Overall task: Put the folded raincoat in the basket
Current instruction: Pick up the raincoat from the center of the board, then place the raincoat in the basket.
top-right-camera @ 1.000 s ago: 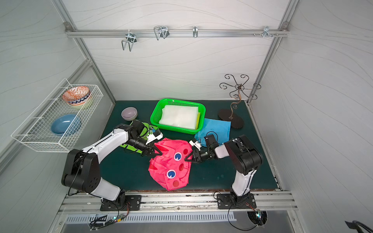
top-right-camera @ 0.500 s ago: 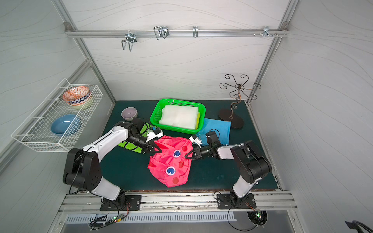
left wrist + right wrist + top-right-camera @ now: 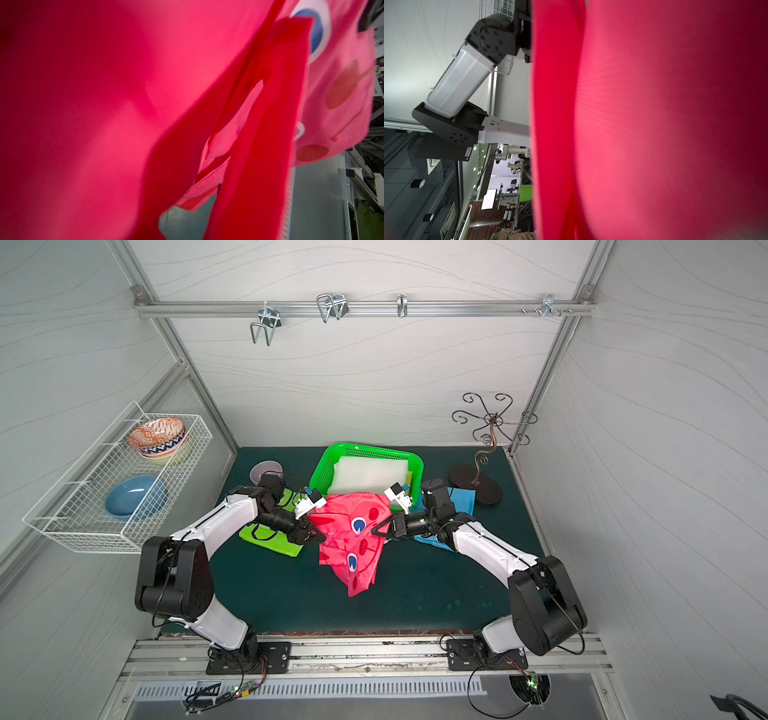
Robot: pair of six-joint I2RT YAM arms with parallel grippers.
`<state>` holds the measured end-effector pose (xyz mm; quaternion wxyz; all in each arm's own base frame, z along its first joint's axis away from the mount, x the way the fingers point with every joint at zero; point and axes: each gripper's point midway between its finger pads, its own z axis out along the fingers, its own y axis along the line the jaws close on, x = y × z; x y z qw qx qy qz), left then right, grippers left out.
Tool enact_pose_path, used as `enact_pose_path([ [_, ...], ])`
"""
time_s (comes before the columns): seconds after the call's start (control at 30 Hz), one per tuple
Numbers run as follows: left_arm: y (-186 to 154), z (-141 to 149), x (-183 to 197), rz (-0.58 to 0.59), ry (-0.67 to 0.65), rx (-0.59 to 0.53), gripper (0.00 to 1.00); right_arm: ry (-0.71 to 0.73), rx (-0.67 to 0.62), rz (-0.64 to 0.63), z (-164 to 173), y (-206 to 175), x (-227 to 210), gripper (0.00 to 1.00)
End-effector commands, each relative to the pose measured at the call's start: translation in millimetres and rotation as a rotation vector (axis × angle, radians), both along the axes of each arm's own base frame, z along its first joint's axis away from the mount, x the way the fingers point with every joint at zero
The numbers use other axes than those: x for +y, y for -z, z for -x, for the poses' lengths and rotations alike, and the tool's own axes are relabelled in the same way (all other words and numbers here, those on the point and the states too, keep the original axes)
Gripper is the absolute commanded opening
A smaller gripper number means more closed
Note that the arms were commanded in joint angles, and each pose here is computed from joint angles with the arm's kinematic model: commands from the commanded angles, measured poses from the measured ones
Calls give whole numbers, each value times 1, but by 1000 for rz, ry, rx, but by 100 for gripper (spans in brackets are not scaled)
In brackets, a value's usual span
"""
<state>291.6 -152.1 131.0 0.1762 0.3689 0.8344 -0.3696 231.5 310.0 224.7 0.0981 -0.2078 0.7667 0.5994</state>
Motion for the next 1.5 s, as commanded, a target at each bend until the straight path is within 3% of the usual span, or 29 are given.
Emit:
enact_pose_path([
  [0.0, -2, -8, 15, -14, -59, -5, 52, 69, 48, 38, -12, -17, 8, 0],
  [0.17, -11, -9, 36, -24, -117, -25, 53, 154, 33, 40, -33, -59, 22, 0],
  [0.4, -55, 0, 38, 11, -125, -112, 61, 351, -23, 30, -82, -116, 32, 0],
  [0.67, -84, 1, 36, 30, -138, -203, 62, 621, -52, -20, -156, -136, 35, 0],
  [0.97, -71, -2, 41, 2, -178, -208, 63, 865, -111, -134, -240, -146, 46, 0],
  [1.2, -58, 4, 42, -13, -182, -217, 63, 1002, -162, -274, -295, -179, 55, 0],
  [1.33, -46, 5, 45, -36, -184, -221, 63, 1127, -148, -301, -321, -169, 49, 0],
  [1.47, -36, 8, 46, -47, -176, -207, 63, 1250, -43, -304, -330, -121, 42, 0],
])
